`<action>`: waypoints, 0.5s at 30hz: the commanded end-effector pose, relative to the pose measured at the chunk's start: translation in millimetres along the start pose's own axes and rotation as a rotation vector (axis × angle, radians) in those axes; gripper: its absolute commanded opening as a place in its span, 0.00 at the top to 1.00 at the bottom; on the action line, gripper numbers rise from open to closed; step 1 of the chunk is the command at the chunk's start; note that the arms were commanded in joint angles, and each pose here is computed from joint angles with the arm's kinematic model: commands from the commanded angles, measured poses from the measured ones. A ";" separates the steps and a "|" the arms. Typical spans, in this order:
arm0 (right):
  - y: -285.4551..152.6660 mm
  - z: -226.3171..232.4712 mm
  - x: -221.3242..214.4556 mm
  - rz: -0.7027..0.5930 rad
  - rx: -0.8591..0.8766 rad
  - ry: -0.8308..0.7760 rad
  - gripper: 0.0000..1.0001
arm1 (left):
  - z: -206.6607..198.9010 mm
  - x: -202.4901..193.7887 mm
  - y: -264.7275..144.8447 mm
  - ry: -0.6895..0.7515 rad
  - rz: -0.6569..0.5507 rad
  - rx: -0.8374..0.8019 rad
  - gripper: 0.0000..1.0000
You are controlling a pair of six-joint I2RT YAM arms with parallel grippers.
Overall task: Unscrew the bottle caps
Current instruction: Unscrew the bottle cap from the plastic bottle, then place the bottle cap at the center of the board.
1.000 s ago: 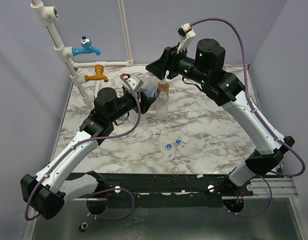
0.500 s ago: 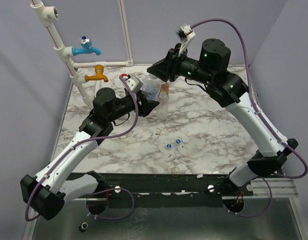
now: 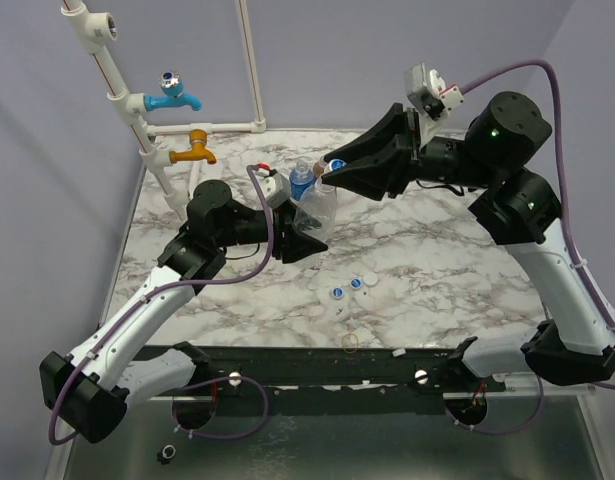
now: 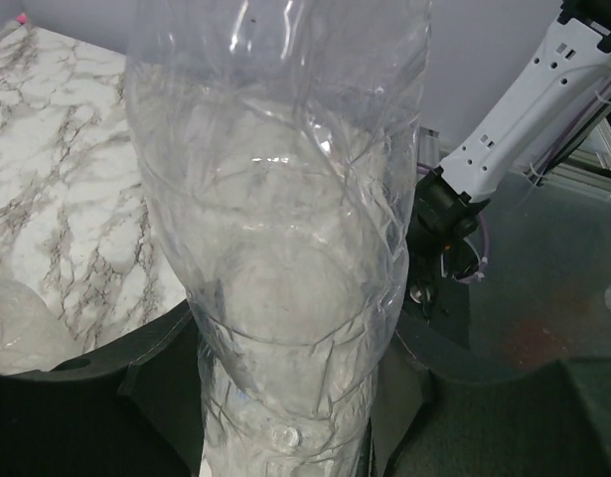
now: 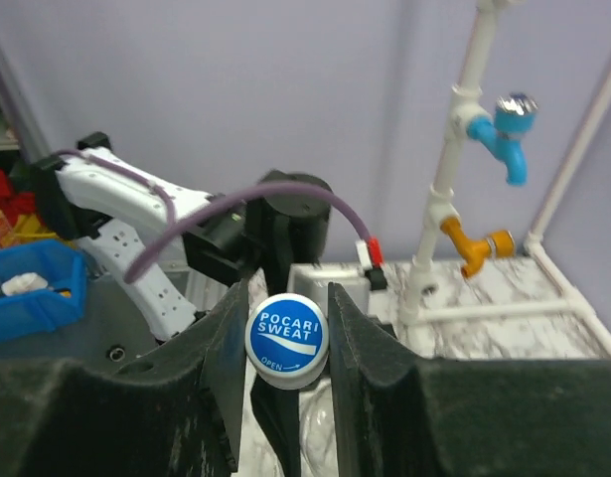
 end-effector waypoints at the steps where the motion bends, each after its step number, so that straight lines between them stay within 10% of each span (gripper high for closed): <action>1: -7.8 -29.6 -45.3 0.111 -0.356 0.065 0.84 | -1.0 -3.3 -3.1 0.038 0.003 -0.005 1.00; 7: -52.5 -46.2 -140.2 0.288 -0.892 0.188 0.88 | 0.5 -12.3 -8.4 0.084 0.000 0.037 1.00; 15: -99.2 -11.3 -279.1 0.377 -1.089 0.373 0.83 | -0.7 -19.0 -12.3 0.115 0.003 0.041 1.00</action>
Point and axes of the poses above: each gripper's point midway between its finger pads, its own y axis out along the fingers, its own z axis along the line the jaws close on, x = y × z, the point moved 9 cm from there along -y, back along the fingers, and after that the axes turned 3 degrees about -y, right-handed, at the moved point
